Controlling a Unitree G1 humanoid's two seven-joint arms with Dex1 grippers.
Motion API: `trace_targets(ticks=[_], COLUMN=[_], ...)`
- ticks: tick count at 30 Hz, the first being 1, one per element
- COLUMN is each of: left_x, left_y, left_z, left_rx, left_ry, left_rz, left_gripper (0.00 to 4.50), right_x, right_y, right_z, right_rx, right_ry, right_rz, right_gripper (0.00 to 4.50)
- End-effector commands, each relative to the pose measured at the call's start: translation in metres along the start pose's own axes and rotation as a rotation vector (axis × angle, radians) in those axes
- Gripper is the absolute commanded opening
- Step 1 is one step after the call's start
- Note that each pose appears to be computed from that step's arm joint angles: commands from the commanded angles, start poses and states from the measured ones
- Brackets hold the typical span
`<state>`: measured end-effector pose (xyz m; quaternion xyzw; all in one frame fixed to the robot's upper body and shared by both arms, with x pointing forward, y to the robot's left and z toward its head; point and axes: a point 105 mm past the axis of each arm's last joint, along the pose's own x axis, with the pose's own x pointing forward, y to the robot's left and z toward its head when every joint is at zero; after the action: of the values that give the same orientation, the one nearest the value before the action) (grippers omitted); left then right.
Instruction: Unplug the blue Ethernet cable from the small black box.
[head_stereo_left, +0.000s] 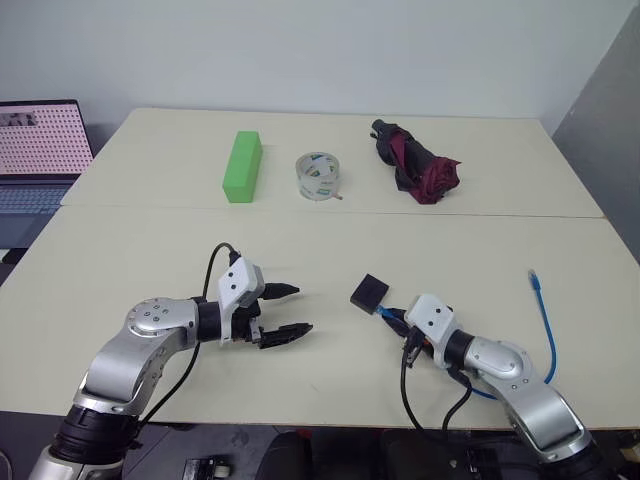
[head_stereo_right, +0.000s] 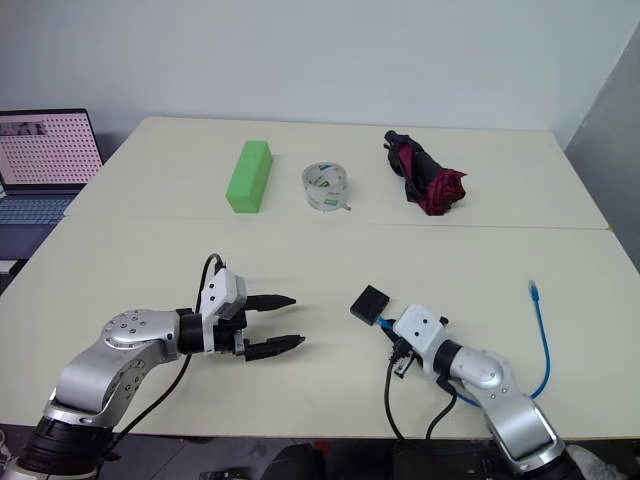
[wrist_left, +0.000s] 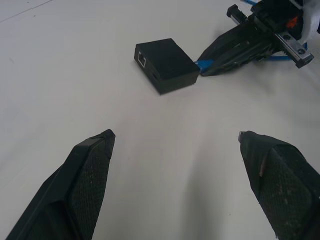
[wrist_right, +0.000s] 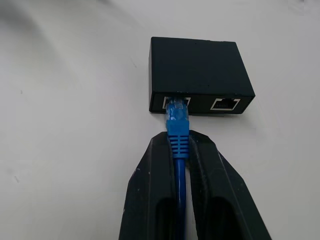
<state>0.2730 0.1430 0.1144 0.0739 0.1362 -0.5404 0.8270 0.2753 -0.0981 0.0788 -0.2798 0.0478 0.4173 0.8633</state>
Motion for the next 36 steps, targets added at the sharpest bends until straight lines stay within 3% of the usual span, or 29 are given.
trace_targets(ticks=[1, 6, 17, 27, 32, 34, 36], left_x=[-0.002, 0.002, 0.022, 0.024, 0.025, 0.026, 0.026], left_y=[-0.001, -0.003, -0.016, -0.023, -0.023, -0.023, -0.023], left_z=[0.022, 0.036, 0.053, 0.055, 0.055, 0.053, 0.053], left_rx=[-0.124, -0.226, -0.306, -0.322, -0.321, -0.319, -0.318], left_ry=[-0.111, -0.186, -0.262, -0.269, -0.266, -0.262, -0.26], left_rz=[-0.047, -0.1, -0.198, -0.245, -0.248, -0.245, -0.245], left_gripper=[4.22, 4.22, 4.22, 2.33, 1.15, 0.79, 0.79], right_x=[-0.003, -0.004, -0.009, -0.01, -0.009, -0.009, -0.009], right_y=[-0.014, -0.022, -0.02, -0.019, -0.018, -0.016, -0.013], right_z=[0.034, 0.056, 0.082, 0.086, 0.09, 0.089, 0.088], right_rx=[-0.352, -0.687, -0.896, -0.913, -0.939, -0.951, -0.961], right_ry=[-0.137, -0.27, -0.443, -0.47, -0.493, -0.493, -0.493], right_rz=[0.038, 0.087, 0.155, 0.152, 0.151, 0.164, 0.184], right_gripper=[0.12, 0.11, 0.11, 0.11, 0.11, 0.11, 0.11])
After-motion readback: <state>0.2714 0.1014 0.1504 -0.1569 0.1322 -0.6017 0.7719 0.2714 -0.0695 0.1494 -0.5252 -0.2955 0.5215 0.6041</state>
